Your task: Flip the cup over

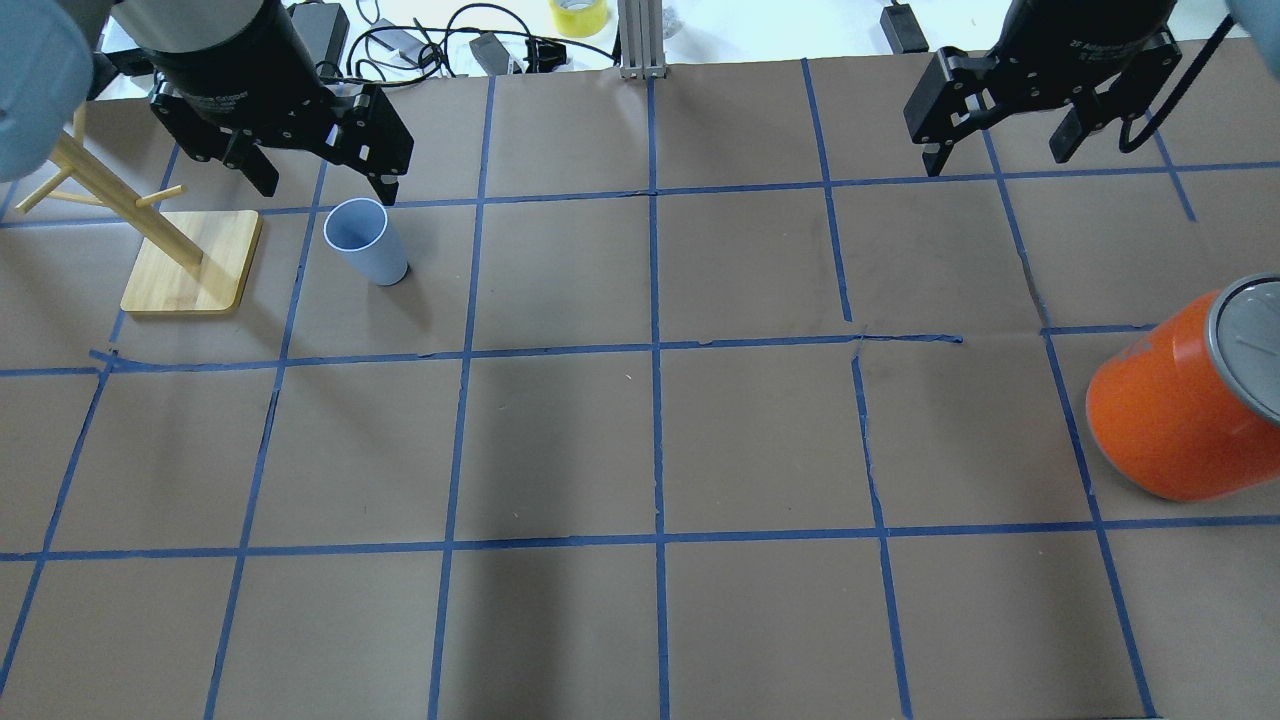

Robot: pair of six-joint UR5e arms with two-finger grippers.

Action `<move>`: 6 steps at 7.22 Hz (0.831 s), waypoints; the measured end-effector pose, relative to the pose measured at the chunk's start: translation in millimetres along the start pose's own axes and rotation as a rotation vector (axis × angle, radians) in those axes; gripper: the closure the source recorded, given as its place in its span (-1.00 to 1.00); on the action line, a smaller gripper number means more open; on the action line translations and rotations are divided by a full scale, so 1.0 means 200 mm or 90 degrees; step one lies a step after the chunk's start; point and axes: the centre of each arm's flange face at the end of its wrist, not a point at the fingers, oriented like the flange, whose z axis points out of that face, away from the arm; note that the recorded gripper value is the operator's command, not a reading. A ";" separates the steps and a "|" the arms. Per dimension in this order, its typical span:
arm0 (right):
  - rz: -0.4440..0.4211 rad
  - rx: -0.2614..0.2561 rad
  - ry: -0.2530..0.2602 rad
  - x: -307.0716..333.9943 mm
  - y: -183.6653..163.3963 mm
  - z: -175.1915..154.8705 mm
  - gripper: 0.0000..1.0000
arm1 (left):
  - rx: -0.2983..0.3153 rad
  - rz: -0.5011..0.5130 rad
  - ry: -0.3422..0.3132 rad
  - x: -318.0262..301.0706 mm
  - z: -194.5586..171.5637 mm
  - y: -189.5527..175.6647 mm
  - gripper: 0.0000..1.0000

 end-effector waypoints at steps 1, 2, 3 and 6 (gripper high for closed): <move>0.000 0.000 0.002 0.00 0.00 0.00 -1.00 | 0.003 0.000 0.000 0.00 -0.02 0.01 -1.00; 0.001 0.000 0.002 0.00 0.00 0.00 -1.00 | 0.005 -0.001 0.002 0.00 -0.03 0.02 -1.00; 0.002 0.000 0.003 0.00 0.00 0.00 -1.00 | 0.007 -0.001 0.004 0.00 -0.03 0.02 -1.00; 0.000 0.000 0.004 0.00 0.00 0.00 -1.00 | 0.011 -0.012 0.010 0.00 -0.01 0.00 -1.00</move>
